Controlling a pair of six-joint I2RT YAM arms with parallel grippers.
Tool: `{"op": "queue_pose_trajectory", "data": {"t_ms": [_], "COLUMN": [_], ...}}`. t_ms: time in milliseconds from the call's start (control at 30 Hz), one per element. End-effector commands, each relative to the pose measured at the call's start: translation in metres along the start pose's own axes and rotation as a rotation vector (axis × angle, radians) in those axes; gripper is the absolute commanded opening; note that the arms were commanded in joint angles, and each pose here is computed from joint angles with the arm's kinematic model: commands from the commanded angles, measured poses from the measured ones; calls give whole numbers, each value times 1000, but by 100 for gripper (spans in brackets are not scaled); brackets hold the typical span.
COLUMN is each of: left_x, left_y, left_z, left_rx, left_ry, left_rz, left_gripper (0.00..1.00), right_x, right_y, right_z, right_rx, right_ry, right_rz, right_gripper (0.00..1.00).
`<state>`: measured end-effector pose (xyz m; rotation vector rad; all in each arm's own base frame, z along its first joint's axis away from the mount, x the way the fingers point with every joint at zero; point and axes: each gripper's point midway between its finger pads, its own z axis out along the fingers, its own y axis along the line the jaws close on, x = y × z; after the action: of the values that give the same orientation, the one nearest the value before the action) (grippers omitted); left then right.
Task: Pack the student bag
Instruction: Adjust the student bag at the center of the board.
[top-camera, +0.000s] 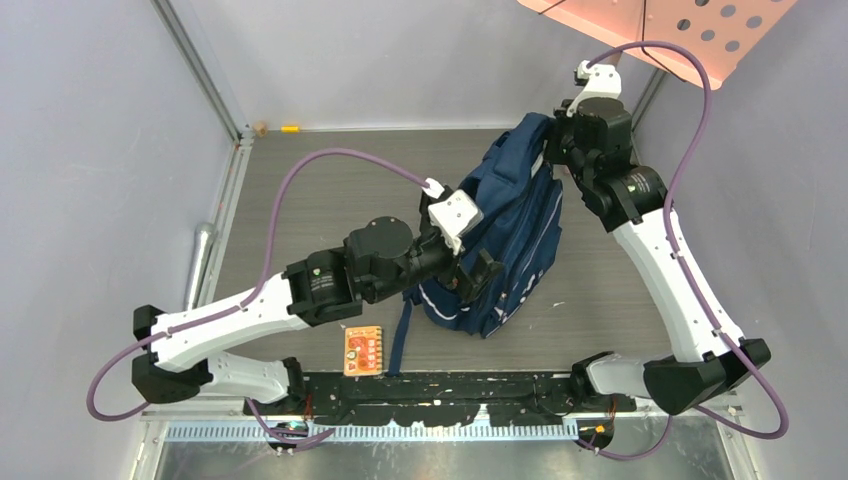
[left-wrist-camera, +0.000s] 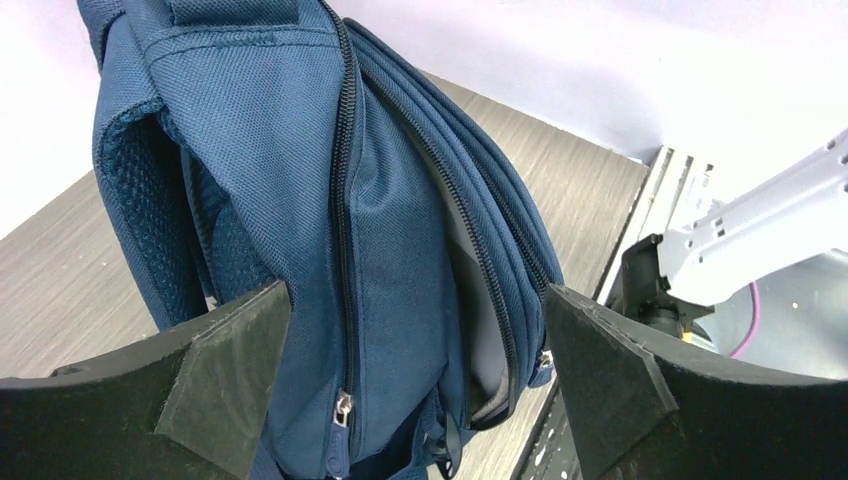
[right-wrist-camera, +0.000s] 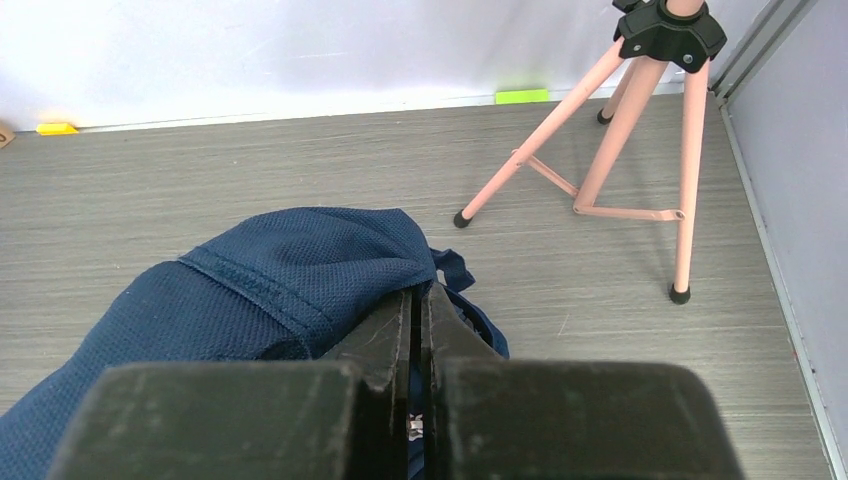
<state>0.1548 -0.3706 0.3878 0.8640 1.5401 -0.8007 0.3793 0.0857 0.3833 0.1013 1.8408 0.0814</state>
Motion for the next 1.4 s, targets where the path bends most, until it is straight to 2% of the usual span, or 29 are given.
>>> {"op": "queue_pose_trajectory", "data": {"t_ms": [0, 200, 267, 333, 367, 400, 467, 633, 767, 867, 1100, 1200, 1267, 1300, 1333, 1367], "left_x": [-14, 6, 13, 16, 16, 14, 9, -2, -15, -26, -13, 0, 5, 8, 10, 14], "left_y": [-2, 22, 35, 51, 59, 66, 78, 120, 148, 176, 176, 172, 168, 166, 163, 161], "left_z": [6, 12, 10, 5, 2, 0, -1, 4, 12, 13, 15, 8, -1, -3, -6, -7], "left_rx": [-82, -285, -358, -438, -458, -465, -441, -372, -339, -361, -202, -143, -127, -117, -103, -95], "left_ry": [-77, 8, 52, 87, 96, 100, 95, 50, 30, 17, 55, 70, 66, 67, 63, 65], "left_rz": [-53, -29, 26, 97, 119, 130, 127, 50, 50, 67, 189, 212, 222, 224, 227, 224], "left_gripper": [100, 100, 99, 90, 81, 73, 64, 48, 41, 30, 0, 0, 0, 0, 0, 0], "right_x": [-30, -29, -29, -30, -33, -34, -38, -39, -30, -20, -2, -8, -11, -12, -12, -10], "right_y": [-12, -11, -12, -12, -12, -10, -5, 12, 33, 48, 47, 30, 18, 15, 11, 13], "right_z": [3, 4, 2, -2, -7, -9, -19, -50, -70, -80, -81, -85, -85, -85, -85, -84], "right_rx": [83, 83, 86, 80, 69, 59, 24, -85, -163, -208, -189, -122, -73, -68, -61, -78], "right_ry": [-90, -91, -93, -98, -108, -110, -117, -93, -47, -18, -20, -76, -92, -92, -89, -79], "right_rz": [37, 46, 46, 46, 49, 45, 43, 30, 19, 11, 46, 37, 17, 11, 4, 1], "right_gripper": [0, 0, 0, 0, 0, 0, 0, 0, 0, 0, 1, 12, 26, 38, 45, 56]}}
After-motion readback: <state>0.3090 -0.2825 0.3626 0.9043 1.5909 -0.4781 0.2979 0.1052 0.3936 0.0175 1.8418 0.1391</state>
